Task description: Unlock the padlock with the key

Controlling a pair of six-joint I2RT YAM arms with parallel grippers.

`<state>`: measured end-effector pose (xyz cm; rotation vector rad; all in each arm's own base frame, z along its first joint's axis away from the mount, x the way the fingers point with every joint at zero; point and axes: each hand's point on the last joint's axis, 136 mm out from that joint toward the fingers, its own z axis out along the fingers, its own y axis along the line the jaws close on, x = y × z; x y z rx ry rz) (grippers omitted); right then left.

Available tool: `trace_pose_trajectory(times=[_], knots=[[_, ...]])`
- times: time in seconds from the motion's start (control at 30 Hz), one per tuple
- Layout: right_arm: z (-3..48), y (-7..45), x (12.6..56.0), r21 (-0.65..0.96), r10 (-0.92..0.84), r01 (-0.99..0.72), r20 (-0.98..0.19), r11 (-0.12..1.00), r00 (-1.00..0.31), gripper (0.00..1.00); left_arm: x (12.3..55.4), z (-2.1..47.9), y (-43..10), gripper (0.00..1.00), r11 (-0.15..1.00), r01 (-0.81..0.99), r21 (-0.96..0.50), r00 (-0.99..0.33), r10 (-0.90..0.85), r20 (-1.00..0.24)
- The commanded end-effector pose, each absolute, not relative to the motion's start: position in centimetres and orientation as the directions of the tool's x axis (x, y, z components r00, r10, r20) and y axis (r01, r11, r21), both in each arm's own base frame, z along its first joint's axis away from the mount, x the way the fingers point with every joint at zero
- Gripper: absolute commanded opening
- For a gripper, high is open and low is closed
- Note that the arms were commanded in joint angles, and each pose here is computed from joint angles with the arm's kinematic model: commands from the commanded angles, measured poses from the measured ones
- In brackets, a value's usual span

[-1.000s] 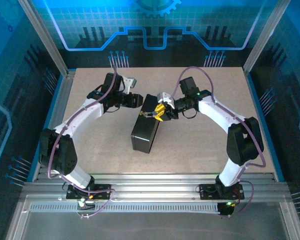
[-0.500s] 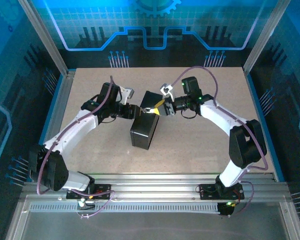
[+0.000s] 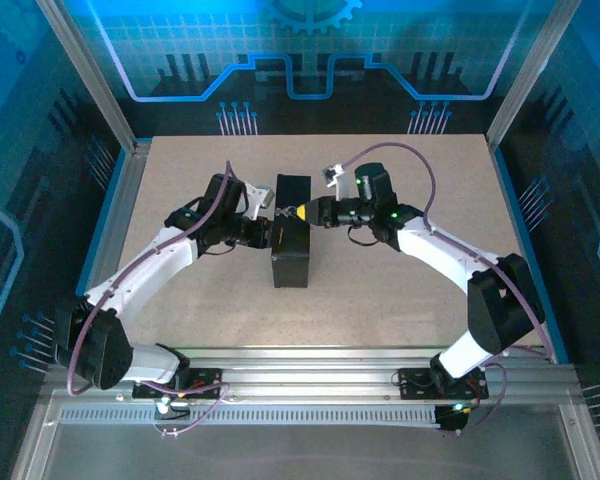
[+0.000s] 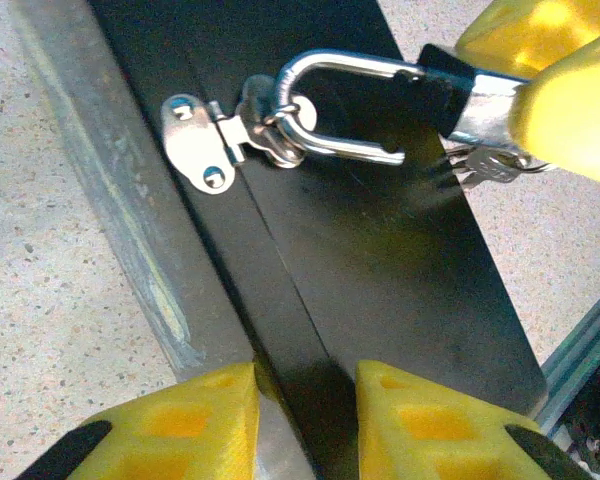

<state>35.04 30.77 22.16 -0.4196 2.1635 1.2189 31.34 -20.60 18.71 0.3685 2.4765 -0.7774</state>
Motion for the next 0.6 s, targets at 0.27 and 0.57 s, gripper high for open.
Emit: trace_pose_trajectory(times=[0.27,0.57], knots=[[24.4,33.5,35.0,0.669,0.151,-0.510,-0.674,0.540,-0.723,0.01,30.6,18.1,-23.1,0.23,0.732,0.430,-0.528,-0.841,0.113,-0.529],[23.4,35.1,34.2,0.701,0.208,-0.458,-0.644,0.547,-0.736,0.00,31.0,18.2,-23.5,0.21,0.718,0.429,-0.547,-0.840,0.095,-0.534]])
